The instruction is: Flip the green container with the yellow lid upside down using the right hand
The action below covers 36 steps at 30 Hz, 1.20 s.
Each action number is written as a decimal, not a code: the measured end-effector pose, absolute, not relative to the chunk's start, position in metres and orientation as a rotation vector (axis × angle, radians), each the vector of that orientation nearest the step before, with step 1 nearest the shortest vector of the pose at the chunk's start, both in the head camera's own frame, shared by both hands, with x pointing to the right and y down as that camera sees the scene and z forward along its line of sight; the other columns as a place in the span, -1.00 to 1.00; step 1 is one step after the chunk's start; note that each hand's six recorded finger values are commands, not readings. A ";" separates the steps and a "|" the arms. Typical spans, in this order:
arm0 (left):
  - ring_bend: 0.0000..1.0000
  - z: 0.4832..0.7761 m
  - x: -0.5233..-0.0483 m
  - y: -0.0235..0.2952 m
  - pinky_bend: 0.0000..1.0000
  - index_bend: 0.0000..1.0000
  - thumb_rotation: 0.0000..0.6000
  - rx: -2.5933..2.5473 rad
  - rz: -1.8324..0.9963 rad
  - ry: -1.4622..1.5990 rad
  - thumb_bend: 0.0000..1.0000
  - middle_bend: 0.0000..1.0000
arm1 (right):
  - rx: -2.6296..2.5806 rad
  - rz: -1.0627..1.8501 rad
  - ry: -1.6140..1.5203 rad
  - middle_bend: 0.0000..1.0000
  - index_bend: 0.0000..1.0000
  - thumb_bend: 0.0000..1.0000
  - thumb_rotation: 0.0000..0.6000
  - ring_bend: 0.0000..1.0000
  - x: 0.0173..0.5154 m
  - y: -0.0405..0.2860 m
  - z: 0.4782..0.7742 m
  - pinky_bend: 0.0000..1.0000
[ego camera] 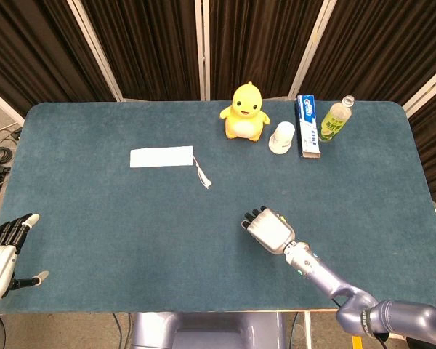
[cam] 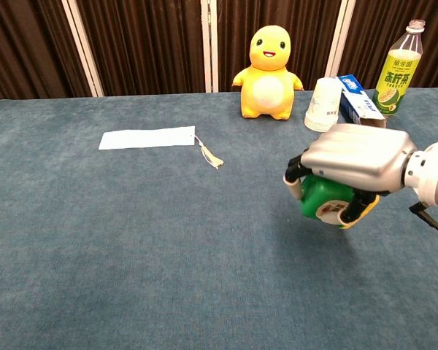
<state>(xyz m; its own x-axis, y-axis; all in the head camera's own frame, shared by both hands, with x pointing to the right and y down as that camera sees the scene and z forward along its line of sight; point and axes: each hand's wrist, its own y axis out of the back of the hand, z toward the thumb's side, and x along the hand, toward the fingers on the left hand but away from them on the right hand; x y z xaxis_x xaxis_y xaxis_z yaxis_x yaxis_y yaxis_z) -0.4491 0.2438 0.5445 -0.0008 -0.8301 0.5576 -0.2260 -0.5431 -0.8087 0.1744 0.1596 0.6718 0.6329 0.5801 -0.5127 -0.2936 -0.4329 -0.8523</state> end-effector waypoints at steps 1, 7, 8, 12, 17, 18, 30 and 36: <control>-1.00 0.545 -0.449 0.244 -1.00 -1.00 1.00 -1.782 -1.578 1.088 -1.00 -1.00 | -1.820 0.995 -0.286 0.04 -0.12 0.23 1.00 -0.11 0.175 0.158 0.670 0.32; -1.00 0.545 -0.448 0.244 -1.00 -1.00 1.00 -1.783 -1.580 1.083 -1.00 -1.00 | -2.071 0.939 -0.549 0.01 -0.11 0.15 1.00 -0.12 0.185 0.150 0.669 0.30; -1.00 0.546 -0.448 0.245 -1.00 -1.00 1.00 -1.784 -1.581 1.082 -1.00 -1.00 | -2.096 0.927 -0.582 0.01 -0.11 0.12 1.00 -0.12 0.188 0.149 0.670 0.30; -1.00 0.547 -0.447 0.245 -1.00 -1.00 1.00 -1.785 -1.583 1.076 -1.00 -1.00 | -2.158 0.884 -0.672 0.00 -0.11 0.07 1.00 -0.12 0.201 0.147 0.676 0.30; -1.00 0.547 -0.446 0.246 -1.00 -1.00 1.00 -1.786 -1.583 1.071 -1.00 -1.00 | -2.197 0.861 -0.688 -0.01 -0.08 -0.03 1.00 -0.14 0.210 0.157 0.688 0.26; -1.00 0.547 -0.445 0.246 -1.00 -1.00 1.00 -1.787 -1.583 1.070 -1.00 -1.00 | -2.203 0.863 -0.688 -0.02 -0.07 -0.05 1.00 -0.14 0.211 0.158 0.689 0.23; -1.00 0.548 -0.443 0.247 -1.00 -1.00 1.00 -1.785 -1.582 1.060 -1.00 -1.00 | -2.263 0.915 -0.697 -0.28 0.10 -0.33 1.00 -0.37 0.234 0.170 0.698 -0.42; -1.00 0.548 -0.442 0.247 -1.00 -1.00 1.00 -1.784 -1.581 1.056 -1.00 -1.00 | -2.291 0.947 -0.678 -0.39 0.03 -0.58 1.00 -0.45 0.257 0.175 0.692 -0.51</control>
<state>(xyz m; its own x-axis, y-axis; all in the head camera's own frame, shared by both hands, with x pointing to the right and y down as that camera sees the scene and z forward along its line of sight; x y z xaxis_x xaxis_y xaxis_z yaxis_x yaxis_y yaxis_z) -0.4424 0.2474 0.5479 0.0108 -0.8246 0.5657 -0.2067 -0.5553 -0.8055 0.2575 0.1752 0.6922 0.6218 0.6322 -0.4623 0.2332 -0.7129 -0.6613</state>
